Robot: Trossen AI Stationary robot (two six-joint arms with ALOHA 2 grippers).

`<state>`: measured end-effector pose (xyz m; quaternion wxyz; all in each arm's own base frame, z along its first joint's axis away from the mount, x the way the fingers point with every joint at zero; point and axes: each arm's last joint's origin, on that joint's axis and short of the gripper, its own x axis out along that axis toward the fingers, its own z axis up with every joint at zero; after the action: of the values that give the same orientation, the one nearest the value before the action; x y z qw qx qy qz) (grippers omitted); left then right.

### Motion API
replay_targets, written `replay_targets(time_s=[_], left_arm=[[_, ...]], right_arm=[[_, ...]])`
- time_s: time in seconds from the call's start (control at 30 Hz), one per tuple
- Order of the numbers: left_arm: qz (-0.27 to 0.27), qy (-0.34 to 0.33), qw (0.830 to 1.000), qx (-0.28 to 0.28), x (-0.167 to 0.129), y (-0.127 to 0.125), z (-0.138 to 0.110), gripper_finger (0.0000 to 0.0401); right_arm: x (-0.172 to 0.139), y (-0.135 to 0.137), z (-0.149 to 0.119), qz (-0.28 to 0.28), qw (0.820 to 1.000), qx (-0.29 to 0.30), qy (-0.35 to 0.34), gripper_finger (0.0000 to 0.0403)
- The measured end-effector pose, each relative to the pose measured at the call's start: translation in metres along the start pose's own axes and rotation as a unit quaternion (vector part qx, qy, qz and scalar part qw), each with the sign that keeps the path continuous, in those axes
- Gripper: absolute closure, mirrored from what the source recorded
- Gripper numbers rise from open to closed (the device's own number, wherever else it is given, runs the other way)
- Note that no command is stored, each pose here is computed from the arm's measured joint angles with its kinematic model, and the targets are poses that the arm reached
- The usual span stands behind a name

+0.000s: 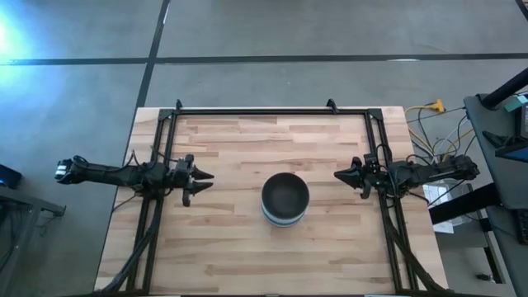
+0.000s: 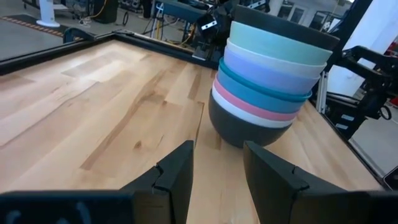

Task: Nest bowls inside each other
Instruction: Return to Home Position

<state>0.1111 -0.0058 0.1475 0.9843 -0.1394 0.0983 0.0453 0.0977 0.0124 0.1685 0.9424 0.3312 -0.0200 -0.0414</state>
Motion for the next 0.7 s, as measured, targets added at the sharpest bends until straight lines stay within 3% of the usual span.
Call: replay_targets(time_s=[0.7], left_arm=[[0.004,0.011,1.0,0.002,0.0015,0.0004,-0.0018,0.0276]], right_arm=[[0.0,0.0,0.0,0.0,1.0,0.0,0.0,0.0364]])
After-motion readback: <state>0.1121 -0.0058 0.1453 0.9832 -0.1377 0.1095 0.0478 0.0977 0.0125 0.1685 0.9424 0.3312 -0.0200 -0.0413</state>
